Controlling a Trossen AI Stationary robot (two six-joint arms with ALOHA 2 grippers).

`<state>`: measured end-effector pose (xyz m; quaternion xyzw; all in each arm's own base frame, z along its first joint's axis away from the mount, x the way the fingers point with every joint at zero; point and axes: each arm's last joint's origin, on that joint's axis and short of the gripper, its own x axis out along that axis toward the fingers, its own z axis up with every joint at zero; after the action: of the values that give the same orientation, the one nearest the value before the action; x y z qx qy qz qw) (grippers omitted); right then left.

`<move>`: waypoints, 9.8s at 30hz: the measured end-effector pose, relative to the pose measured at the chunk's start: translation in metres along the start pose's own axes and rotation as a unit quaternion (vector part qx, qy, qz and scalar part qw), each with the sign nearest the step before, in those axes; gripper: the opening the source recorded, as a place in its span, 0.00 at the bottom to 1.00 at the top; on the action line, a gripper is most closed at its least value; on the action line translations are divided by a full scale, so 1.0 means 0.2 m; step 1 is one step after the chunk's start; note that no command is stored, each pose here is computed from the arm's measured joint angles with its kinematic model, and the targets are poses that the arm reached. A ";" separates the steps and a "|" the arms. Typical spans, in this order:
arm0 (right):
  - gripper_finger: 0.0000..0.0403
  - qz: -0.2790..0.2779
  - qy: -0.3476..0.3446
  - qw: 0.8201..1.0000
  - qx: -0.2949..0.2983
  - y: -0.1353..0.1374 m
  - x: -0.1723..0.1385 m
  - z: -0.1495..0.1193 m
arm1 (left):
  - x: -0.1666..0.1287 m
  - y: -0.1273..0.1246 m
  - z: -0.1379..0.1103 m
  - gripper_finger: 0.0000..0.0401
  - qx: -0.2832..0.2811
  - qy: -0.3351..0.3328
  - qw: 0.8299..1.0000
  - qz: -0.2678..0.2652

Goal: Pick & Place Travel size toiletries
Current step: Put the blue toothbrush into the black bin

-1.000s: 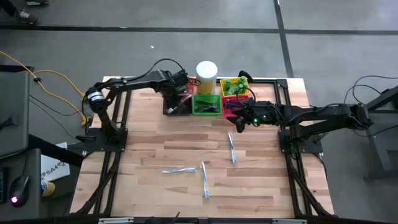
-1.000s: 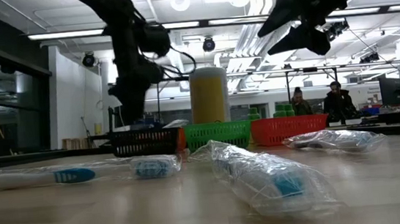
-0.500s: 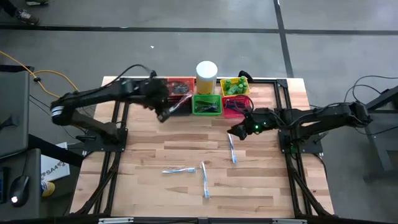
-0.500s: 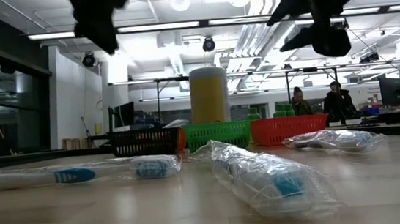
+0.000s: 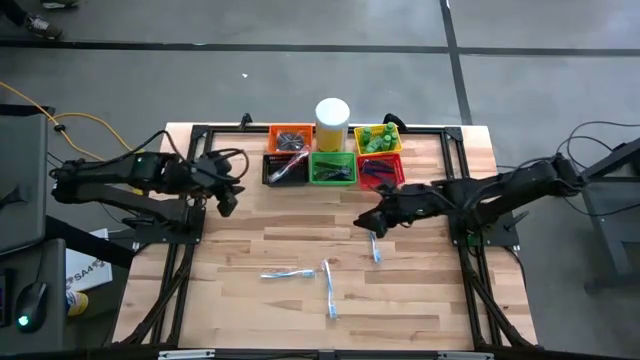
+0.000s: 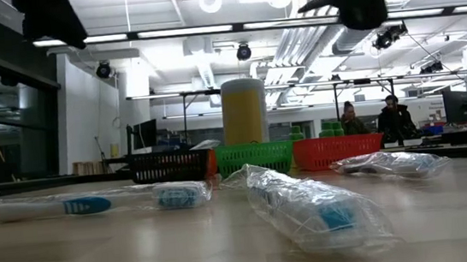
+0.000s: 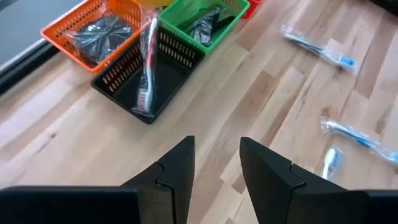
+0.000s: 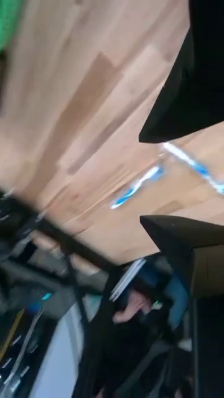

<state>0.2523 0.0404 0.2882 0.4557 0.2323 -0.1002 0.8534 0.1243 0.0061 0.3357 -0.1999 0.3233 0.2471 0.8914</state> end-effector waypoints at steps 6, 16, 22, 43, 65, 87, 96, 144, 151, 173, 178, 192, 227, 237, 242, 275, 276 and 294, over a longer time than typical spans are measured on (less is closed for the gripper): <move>0.38 -0.093 0.083 0.991 0.050 0.07 0.10 0.02 | 0.02 0.03 -0.08 0.32 -0.019 -0.021 0.999 -0.019; 0.28 -0.286 0.162 0.931 0.160 -0.11 0.33 -0.14 | 0.04 0.02 -0.09 0.32 -0.021 -0.029 0.999 -0.025; 0.35 -0.335 0.177 0.908 0.179 -0.18 0.44 -0.22 | 0.04 0.02 -0.09 0.32 -0.019 -0.031 0.999 -0.026; 0.54 -0.436 0.179 0.864 0.176 -0.29 0.54 -0.35 | 0.04 0.02 -0.09 0.32 -0.012 -0.030 0.999 -0.028; 0.18 -0.434 0.214 0.860 0.161 -0.34 0.64 -0.44 | 0.04 0.02 -0.09 0.32 -0.010 -0.022 0.999 -0.038; 0.15 -0.336 0.218 0.911 0.099 -0.21 0.52 -0.30 | 0.08 0.01 -0.11 0.32 -0.022 -0.015 0.999 -0.045; 0.15 -0.227 0.158 0.961 -0.025 -0.10 0.47 -0.18 | 0.28 -0.03 -0.18 0.33 -0.047 -0.052 0.992 -0.105; 0.15 0.082 -0.021 0.942 -0.325 0.03 0.48 0.29 | 0.52 -0.33 0.07 0.06 -0.080 -0.314 0.902 -0.284; 0.24 0.085 -0.022 0.944 -0.319 0.02 0.48 0.30 | 0.52 -0.33 0.07 0.05 -0.077 -0.317 0.903 -0.280; 0.68 -0.015 -0.052 0.974 -0.219 -0.06 0.06 0.51 | 0.60 0.00 0.29 0.05 -0.090 -0.176 0.980 -0.005; 0.67 -0.038 -0.072 0.972 -0.218 -0.05 0.01 0.51 | 0.63 0.04 0.41 0.05 -0.055 -0.106 0.991 0.057; 0.67 -0.048 -0.063 0.973 -0.215 -0.07 0.01 0.50 | 1.01 0.09 0.58 0.05 -0.005 0.088 0.982 0.167; 0.67 -0.073 -0.045 0.973 -0.213 -0.09 0.01 0.48 | 1.06 0.10 0.53 0.43 -0.005 0.166 0.964 0.205; 0.67 -0.074 -0.044 0.976 -0.201 -0.09 0.01 0.48 | 0.98 0.13 0.54 0.44 -0.025 0.170 0.962 0.213; 0.67 -0.078 -0.038 0.980 -0.178 -0.10 0.01 0.48 | 0.86 0.07 0.55 0.44 -0.026 0.146 0.967 0.208; 0.67 -0.093 -0.047 0.988 -0.117 0.08 0.04 0.21 | 0.49 -0.42 -0.17 0.44 0.177 0.229 0.957 0.011; 0.67 -0.093 -0.047 0.988 -0.115 0.08 0.04 0.20 | 0.49 -0.42 -0.19 0.44 0.178 0.235 0.955 0.013; 0.67 -0.084 -0.041 0.990 -0.108 0.11 0.04 0.15 | 0.49 -0.52 -0.49 0.44 0.173 0.235 0.956 -0.038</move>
<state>0.2768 0.0284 0.3156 0.3356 0.2436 -0.1644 0.8950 0.2020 -0.0964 0.2203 -0.1072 0.5534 0.0992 0.8200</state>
